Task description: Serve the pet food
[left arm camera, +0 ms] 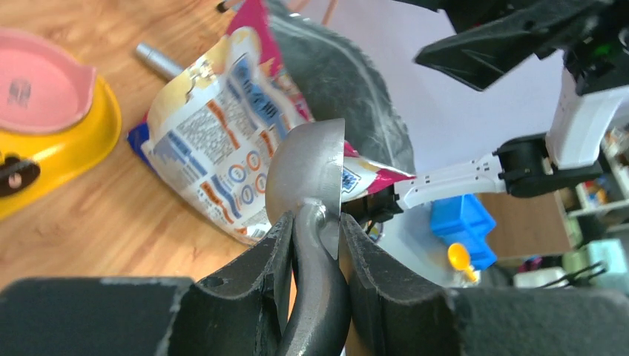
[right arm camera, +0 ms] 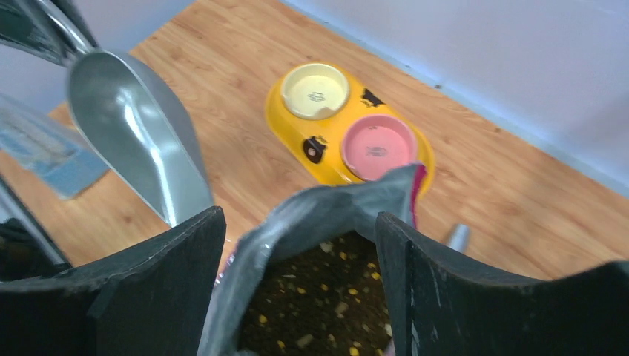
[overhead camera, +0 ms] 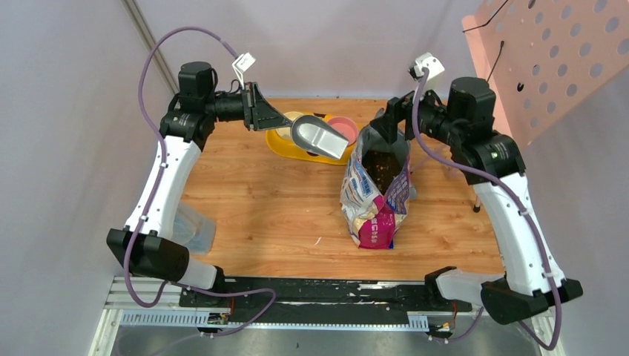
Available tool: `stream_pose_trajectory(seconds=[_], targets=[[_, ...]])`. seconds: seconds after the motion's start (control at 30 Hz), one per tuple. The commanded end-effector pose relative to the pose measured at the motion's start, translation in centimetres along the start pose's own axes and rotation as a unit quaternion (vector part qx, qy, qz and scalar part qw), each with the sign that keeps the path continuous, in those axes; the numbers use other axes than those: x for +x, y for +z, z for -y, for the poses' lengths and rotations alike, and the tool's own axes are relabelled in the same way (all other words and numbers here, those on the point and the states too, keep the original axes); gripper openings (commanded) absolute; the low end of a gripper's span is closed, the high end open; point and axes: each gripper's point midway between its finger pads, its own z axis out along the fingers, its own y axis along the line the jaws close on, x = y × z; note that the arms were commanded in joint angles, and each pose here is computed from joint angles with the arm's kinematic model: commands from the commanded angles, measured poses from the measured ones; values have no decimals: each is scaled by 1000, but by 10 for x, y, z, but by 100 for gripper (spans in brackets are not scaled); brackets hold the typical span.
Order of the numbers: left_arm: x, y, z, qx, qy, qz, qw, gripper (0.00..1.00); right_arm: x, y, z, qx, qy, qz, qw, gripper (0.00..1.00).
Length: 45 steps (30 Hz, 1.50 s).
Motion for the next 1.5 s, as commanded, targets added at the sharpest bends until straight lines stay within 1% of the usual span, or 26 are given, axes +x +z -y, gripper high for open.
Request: stream_pose_trajectory(seconds=[0.0, 0.03, 0.17, 0.23, 0.27, 0.3, 0.33, 0.37, 0.4, 0.47, 0.53, 0.57, 0.63, 0.67, 0.73, 0.83, 0.9, 0.97, 1.03, 1.07, 1.13, 1.17, 1.27, 1.33, 1.4, 1.47], targets=[[-17, -2, 61, 51, 123, 5, 991, 0, 13, -26, 27, 85, -45, -6, 995, 76], [-23, -1, 71, 58, 138, 9, 989, 0, 18, -30, 34, 105, -42, -11, 994, 77], [-41, 19, 84, 44, 176, 21, 983, 0, 30, -45, 55, 156, -44, -31, 986, 78], [-44, 42, 71, 14, 191, 10, 981, 0, 32, -51, 62, 171, -45, -39, 983, 78], [-44, 49, 68, 4, 217, 7, 976, 0, 31, -54, 63, 175, -44, -41, 983, 78], [-41, 62, 64, -10, 222, -6, 975, 0, 32, -56, 65, 177, -42, -46, 982, 78], [-45, 66, 68, -12, 249, -5, 968, 0, 37, -56, 66, 178, -39, -57, 982, 78], [-38, 79, 58, -25, 244, -20, 969, 0, 43, -56, 67, 181, -33, -73, 980, 78], [-39, 83, 57, -29, 254, -20, 967, 0, 48, -55, 70, 187, -23, -87, 978, 77], [-38, 95, 47, -45, 253, -25, 966, 0, 57, -55, 75, 199, -1, -106, 974, 73], [-38, 103, 37, -62, 249, -28, 966, 0, 66, -53, 72, 191, 18, -121, 974, 68], [-37, 108, 31, -73, 245, -29, 966, 0, 70, -52, 71, 189, 27, -127, 973, 63], [-36, 114, 27, -84, 228, -28, 970, 0, 74, -49, 69, 186, 47, -132, 972, 55], [-33, 117, 23, -92, 206, -28, 974, 0, 74, -48, 68, 184, 52, -132, 973, 53], [-28, 122, 18, -110, 178, -28, 977, 0, 74, -44, 67, 180, 61, -133, 973, 52], [-17, 130, 11, -125, 151, -39, 980, 0, 75, -37, 71, 183, 69, -145, 970, 56], [-9, 134, 11, -135, 157, -47, 977, 0, 80, -31, 74, 182, 75, -162, 967, 58], [-4, 138, 11, -144, 167, -54, 974, 0, 87, -26, 75, 183, 85, -180, 963, 58], [-2, 142, 12, -152, 179, -58, 970, 0, 93, -23, 76, 182, 92, -194, 959, 52], [0, 144, 13, -158, 183, -59, 969, 0, 94, -22, 76, 181, 94, -200, 958, 47], [-1, 145, 11, -169, 187, -56, 966, 0, 94, -22, 76, 183, 95, -206, 957, 29], [-1, 145, 10, -174, 186, -56, 965, 0, 92, -23, 77, 186, 94, -205, 956, 25], [-1, 145, 2, -199, 187, -54, 961, 0, 86, -26, 80, 198, 87, -200, 956, 17], [2, 147, 1, -199, 186, -58, 960, 0, 83, -25, 77, 193, 83, -197, 958, 0], [5, 150, 3, -189, 181, -61, 963, 0, 81, -20, 70, 171, 89, -192, 962, 0], [9, 154, 6, -171, 178, -65, 967, 0, 74, -11, 59, 144, 115, -175, 967, 0]])
